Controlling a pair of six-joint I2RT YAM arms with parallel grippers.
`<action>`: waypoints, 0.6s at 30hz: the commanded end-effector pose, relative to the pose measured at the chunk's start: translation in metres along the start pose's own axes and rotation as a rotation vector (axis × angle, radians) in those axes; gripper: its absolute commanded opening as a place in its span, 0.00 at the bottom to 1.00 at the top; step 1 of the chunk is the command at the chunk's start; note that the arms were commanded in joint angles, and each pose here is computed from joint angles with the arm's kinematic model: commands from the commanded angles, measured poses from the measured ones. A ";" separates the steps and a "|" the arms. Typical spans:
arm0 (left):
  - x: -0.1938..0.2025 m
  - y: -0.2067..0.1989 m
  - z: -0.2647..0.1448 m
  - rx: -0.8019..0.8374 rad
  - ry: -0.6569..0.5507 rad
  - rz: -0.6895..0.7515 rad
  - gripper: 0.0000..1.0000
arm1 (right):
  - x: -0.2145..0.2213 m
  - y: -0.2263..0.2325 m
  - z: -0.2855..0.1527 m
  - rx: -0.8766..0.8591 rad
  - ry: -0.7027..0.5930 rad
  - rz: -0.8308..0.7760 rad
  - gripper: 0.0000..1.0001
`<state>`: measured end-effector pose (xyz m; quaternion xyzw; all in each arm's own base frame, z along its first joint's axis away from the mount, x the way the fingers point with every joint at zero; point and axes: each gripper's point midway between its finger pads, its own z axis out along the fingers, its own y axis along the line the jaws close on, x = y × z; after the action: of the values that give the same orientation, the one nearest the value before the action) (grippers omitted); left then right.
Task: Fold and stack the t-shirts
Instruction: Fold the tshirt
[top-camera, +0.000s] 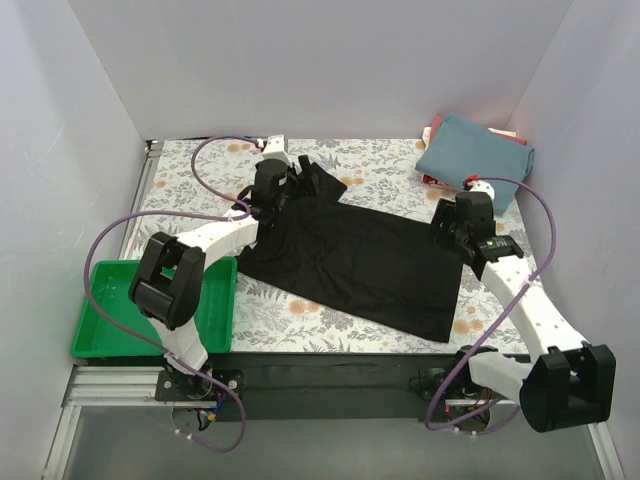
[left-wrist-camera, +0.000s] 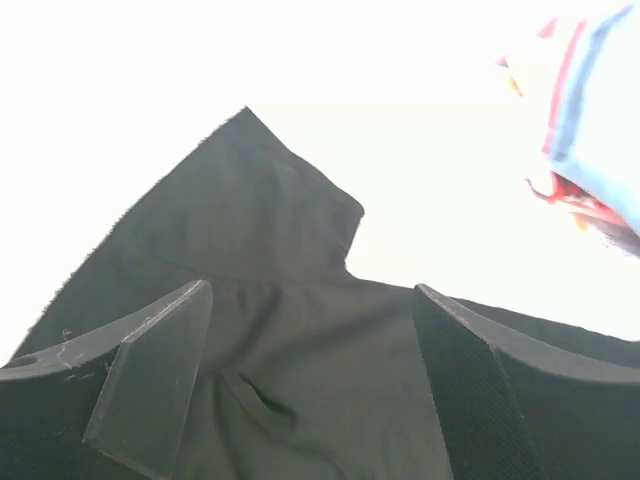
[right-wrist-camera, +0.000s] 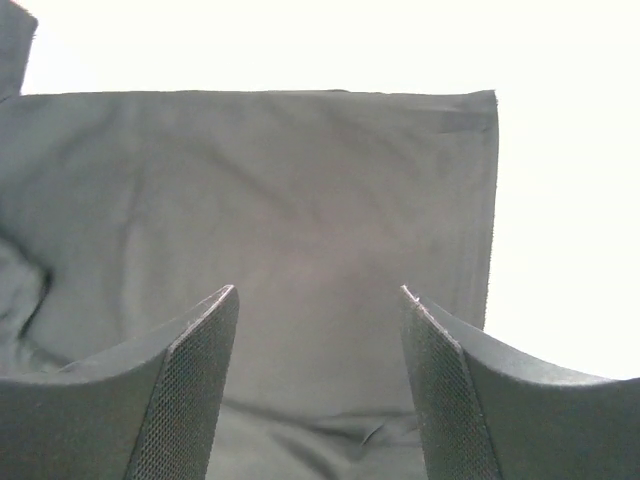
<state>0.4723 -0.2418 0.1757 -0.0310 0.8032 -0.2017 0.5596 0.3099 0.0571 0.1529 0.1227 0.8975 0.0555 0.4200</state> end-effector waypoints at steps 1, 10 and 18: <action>0.017 0.022 0.009 -0.055 0.055 0.051 0.80 | -0.021 -0.002 0.009 -0.038 -0.032 0.006 0.70; 0.061 0.038 0.008 -0.067 0.137 0.026 0.80 | 0.042 -0.014 0.034 -0.050 0.117 0.029 0.70; 0.104 0.056 -0.002 -0.089 0.197 -0.003 0.80 | 0.069 -0.023 0.054 -0.063 0.192 0.057 0.70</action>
<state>0.4468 -0.2182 0.0742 -0.0324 0.8611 -0.1607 0.4813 0.2882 0.0490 0.0552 0.1329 0.9389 0.0832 0.3063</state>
